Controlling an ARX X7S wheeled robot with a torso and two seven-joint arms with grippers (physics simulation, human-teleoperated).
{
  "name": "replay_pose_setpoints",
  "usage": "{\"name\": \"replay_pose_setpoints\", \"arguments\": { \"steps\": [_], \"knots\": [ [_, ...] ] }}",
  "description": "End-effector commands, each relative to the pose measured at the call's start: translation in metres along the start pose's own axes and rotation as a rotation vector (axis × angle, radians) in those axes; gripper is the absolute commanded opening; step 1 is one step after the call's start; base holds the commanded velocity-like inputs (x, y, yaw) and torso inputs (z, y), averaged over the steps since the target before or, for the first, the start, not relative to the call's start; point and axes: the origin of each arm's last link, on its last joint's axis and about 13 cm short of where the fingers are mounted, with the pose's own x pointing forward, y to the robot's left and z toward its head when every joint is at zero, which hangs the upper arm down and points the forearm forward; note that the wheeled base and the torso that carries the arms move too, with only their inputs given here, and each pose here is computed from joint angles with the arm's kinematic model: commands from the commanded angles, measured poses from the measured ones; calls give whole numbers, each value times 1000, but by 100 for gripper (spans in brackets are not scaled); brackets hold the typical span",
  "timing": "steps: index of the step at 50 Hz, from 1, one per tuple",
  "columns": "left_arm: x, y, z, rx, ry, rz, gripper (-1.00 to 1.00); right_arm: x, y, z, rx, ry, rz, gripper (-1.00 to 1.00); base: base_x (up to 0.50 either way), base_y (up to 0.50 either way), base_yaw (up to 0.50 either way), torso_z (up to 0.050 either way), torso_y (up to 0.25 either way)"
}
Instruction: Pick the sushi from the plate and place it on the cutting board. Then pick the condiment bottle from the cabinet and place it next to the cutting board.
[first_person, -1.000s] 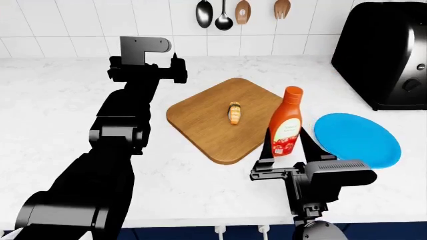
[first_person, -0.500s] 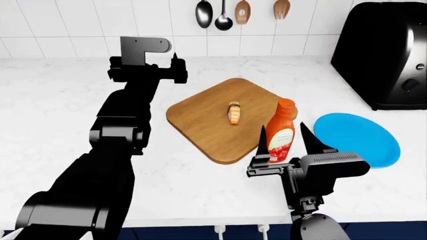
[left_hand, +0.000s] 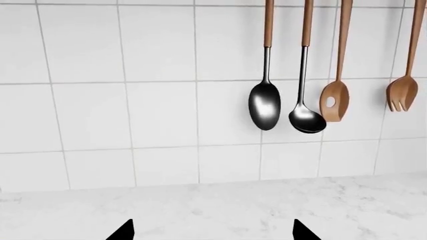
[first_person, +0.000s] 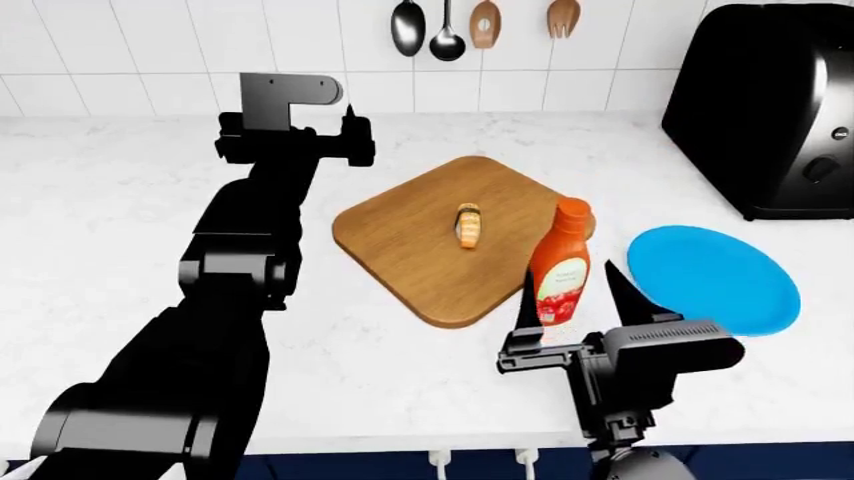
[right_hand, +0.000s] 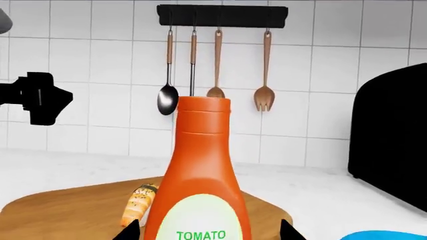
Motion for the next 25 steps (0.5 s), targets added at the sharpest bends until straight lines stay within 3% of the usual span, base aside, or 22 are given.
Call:
{"name": "replay_pose_setpoints", "arguments": {
  "steps": [1,7,18,25],
  "knots": [
    [0,0,0,-1,-1,0,100,-27,-2,-10,-15,115,5,100,0,0,0,-10,0],
    [0,0,0,-1,-3,0,100,-34,0,-4,7,96,23,100,0,0,0,0,0],
    [0,0,0,-4,-7,0,100,-58,-3,38,68,-21,29,100,0,0,0,0,0],
    [5,2,19,-89,-189,-48,100,-61,-5,68,76,-93,24,100,0,0,0,0,0]
  ]
}}
